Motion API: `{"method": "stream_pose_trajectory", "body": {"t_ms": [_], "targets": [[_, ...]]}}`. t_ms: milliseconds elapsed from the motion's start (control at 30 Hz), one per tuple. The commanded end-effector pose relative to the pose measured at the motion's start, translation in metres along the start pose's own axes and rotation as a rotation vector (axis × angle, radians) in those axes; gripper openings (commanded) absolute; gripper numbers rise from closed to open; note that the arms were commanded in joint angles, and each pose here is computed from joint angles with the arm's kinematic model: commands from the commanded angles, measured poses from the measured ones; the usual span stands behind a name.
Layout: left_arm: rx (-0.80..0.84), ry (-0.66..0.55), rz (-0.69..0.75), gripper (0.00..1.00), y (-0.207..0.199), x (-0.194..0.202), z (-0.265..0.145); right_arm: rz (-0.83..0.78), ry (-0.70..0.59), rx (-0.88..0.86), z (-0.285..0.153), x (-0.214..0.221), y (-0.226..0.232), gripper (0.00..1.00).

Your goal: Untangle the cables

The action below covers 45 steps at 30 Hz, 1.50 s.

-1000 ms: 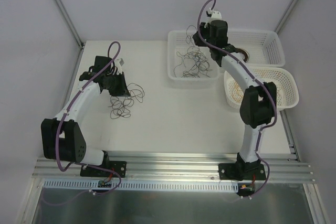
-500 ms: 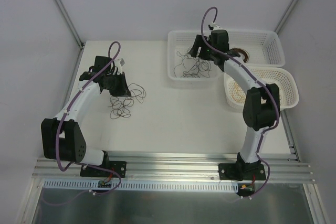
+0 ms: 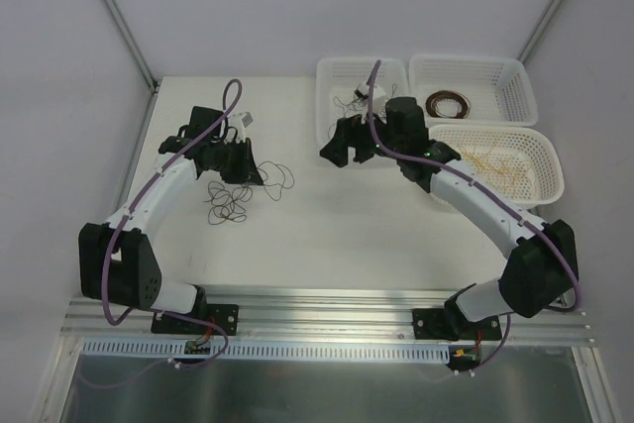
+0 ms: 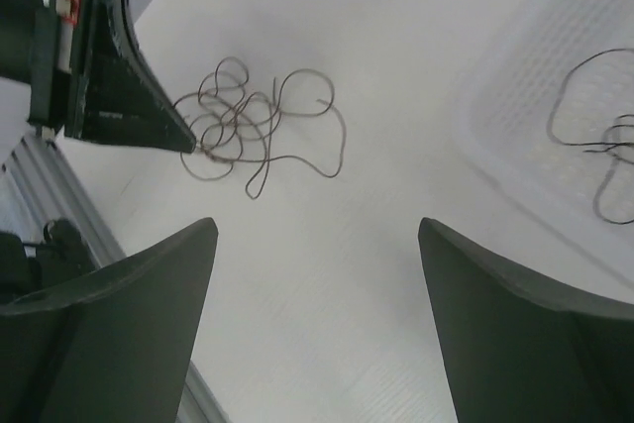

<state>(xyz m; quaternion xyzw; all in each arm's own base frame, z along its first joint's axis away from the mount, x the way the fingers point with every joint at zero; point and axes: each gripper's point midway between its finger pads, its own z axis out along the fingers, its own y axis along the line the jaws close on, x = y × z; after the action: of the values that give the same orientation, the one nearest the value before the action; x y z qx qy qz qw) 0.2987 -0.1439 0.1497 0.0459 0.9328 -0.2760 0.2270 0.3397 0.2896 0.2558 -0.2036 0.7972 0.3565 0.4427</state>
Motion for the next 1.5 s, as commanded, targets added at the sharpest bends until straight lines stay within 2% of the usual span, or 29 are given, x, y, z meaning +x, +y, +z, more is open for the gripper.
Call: {"method": "stream_pose_trajectory", "body": {"t_ms": [0, 167, 333, 433, 800, 967, 1067, 1167, 1300, 1367, 1467], "targets": [[0.115, -0.041, 0.091, 0.01, -0.031, -0.002, -0.011, -0.12, 0.042, -0.138, 0.019, 0.034, 0.039, 0.87], [0.184, -0.043, 0.132, 0.01, -0.048, 0.001, -0.015, -0.165, 0.051, -0.236, 0.049, 0.065, 0.076, 0.89], [0.22, -0.062, 0.153, 0.01, -0.057, 0.0, -0.021, -0.194, 0.075, -0.211, 0.087, 0.093, 0.078, 0.89], [0.23, -0.068, 0.16, 0.0, -0.059, 0.0, -0.023, -0.206, 0.04, -0.206, 0.102, 0.095, 0.077, 0.89], [0.232, -0.056, 0.149, 0.0, -0.058, 0.001, -0.02, -0.302, -0.01, -0.142, 0.105, 0.084, 0.076, 0.84], [0.245, -0.046, 0.145, 0.0, -0.06, 0.002, -0.019, -0.317, 0.038, -0.191, 0.112, 0.094, 0.085, 0.79], [0.245, -0.047, 0.147, 0.0, -0.059, 0.002, -0.019, -0.315, 0.04, -0.214, 0.115, 0.098, 0.089, 0.74], [0.245, -0.046, 0.146, 0.0, -0.06, 0.003, -0.019, -0.306, 0.043, -0.248, 0.117, 0.1, 0.095, 0.62], [0.242, -0.051, 0.151, 0.0, -0.059, 0.002, -0.019, -0.301, 0.059, -0.257, 0.115, 0.105, 0.096, 0.38], [0.23, -0.056, 0.15, 0.0, -0.058, 0.001, -0.019, -0.3, 0.069, -0.251, 0.108, 0.109, 0.094, 0.31], [0.209, -0.074, 0.156, 0.01, -0.056, -0.002, -0.022, -0.303, 0.107, -0.232, 0.096, 0.123, 0.086, 0.11]]}}
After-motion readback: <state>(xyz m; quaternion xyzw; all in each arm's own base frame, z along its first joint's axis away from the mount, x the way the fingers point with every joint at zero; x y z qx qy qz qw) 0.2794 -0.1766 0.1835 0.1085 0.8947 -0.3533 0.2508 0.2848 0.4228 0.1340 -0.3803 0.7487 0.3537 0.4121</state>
